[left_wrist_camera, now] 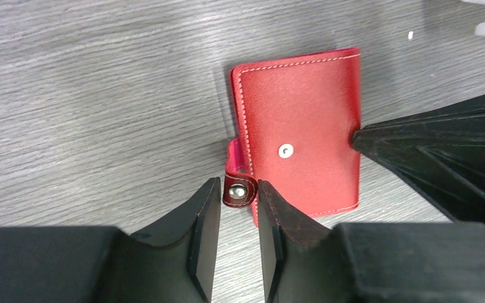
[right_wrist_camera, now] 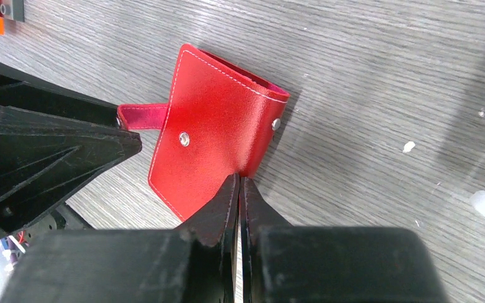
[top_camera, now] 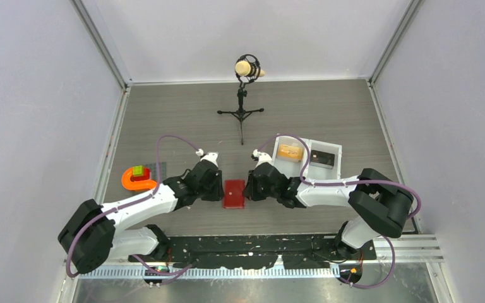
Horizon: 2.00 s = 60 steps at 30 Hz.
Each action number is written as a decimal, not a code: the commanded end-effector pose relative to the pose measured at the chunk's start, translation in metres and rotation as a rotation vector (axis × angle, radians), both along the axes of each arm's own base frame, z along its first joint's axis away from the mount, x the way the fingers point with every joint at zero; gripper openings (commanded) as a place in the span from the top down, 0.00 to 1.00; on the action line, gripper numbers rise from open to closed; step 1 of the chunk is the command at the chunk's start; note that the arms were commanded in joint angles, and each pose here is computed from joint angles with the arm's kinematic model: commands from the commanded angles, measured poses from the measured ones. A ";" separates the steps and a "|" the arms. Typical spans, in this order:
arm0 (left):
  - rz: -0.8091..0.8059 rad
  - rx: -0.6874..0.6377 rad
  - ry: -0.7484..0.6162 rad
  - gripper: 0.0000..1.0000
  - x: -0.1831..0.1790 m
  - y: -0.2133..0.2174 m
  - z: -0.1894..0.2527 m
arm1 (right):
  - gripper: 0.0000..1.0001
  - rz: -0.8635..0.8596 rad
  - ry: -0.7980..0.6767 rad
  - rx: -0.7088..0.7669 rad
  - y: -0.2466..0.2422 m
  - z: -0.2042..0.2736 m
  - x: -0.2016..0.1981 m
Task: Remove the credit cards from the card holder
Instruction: Open the card holder at the center of the board.
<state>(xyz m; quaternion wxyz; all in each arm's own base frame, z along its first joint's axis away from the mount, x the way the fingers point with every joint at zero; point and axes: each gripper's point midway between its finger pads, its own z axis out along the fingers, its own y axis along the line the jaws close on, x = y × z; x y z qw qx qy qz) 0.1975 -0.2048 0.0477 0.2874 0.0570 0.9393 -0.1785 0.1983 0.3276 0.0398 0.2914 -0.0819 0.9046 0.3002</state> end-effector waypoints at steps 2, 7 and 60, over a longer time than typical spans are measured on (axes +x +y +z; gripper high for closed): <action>0.028 0.004 -0.008 0.67 0.002 0.006 -0.004 | 0.95 0.062 -0.057 0.016 0.005 0.014 0.004; 0.027 -0.010 0.004 0.61 0.003 0.004 -0.009 | 0.95 0.094 -0.066 0.020 0.008 0.016 0.002; -0.050 -0.405 -0.059 1.00 -0.017 -0.018 0.043 | 0.29 0.144 -0.100 -0.055 0.041 0.047 -0.022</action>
